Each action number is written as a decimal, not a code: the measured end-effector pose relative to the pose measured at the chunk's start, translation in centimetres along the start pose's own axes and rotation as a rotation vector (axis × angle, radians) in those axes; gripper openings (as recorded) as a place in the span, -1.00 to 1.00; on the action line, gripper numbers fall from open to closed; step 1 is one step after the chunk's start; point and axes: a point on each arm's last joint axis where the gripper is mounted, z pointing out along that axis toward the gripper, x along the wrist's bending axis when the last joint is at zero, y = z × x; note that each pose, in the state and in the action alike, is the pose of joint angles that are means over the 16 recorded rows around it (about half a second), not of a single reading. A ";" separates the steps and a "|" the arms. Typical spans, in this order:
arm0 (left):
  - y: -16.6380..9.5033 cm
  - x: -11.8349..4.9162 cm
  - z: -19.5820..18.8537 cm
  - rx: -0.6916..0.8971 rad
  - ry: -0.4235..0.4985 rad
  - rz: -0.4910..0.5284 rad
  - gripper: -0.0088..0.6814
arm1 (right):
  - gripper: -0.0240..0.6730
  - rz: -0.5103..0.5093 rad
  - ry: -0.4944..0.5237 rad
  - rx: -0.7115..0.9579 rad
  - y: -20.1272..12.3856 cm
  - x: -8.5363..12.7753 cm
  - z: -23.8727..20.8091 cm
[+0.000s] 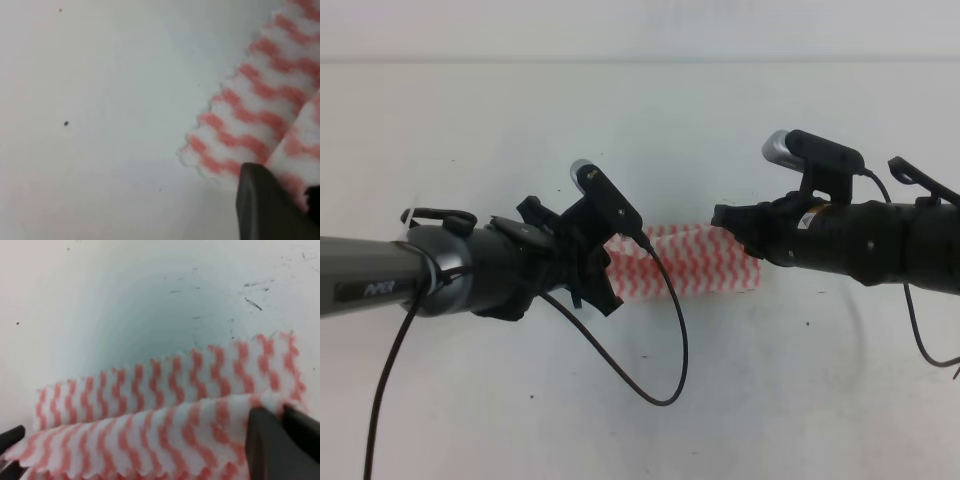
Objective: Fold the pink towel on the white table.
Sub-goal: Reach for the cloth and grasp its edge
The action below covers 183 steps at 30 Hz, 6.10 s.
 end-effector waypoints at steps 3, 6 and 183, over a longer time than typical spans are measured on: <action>0.0 0.1 0.0 0.005 0.014 0.000 -0.51 | -0.98 -0.003 -0.001 0.001 0.0 0.0 0.0; 0.0 0.4 0.0 0.010 0.037 -0.001 -0.35 | -0.98 -0.006 -0.001 0.001 0.0 0.0 0.0; 2.4 -1.1 1.8 -0.339 -0.411 -0.033 -0.98 | -0.98 -0.037 -0.005 0.010 -0.2 -0.1 0.1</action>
